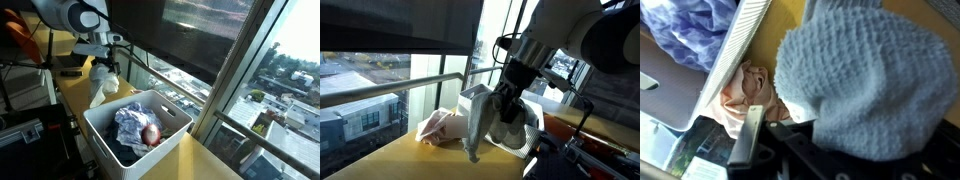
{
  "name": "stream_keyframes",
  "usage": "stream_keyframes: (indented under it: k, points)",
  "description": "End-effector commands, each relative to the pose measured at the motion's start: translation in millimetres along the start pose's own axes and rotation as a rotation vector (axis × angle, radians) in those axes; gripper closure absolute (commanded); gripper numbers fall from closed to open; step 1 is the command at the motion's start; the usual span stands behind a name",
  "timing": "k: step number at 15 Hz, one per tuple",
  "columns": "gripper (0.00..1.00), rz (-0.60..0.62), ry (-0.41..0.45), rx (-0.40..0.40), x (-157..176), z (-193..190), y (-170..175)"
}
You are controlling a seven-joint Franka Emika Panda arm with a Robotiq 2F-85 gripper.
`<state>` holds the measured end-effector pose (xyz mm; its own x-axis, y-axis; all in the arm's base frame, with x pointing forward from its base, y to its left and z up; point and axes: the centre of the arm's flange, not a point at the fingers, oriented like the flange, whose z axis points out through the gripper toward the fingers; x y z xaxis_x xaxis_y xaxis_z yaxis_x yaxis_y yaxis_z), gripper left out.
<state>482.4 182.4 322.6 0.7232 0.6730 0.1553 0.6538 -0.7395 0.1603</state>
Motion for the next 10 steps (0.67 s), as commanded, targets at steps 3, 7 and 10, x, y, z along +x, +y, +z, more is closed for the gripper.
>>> stream_keyframes:
  k: [3,7,10]
  points:
    - [1.00,0.175,0.094,-0.132,-15.9,-102.5,119.9]
    - [1.00,0.332,0.086,-0.161,-57.0,-128.4,232.3]
    - [1.00,0.402,0.064,-0.150,-94.1,-122.2,285.8]
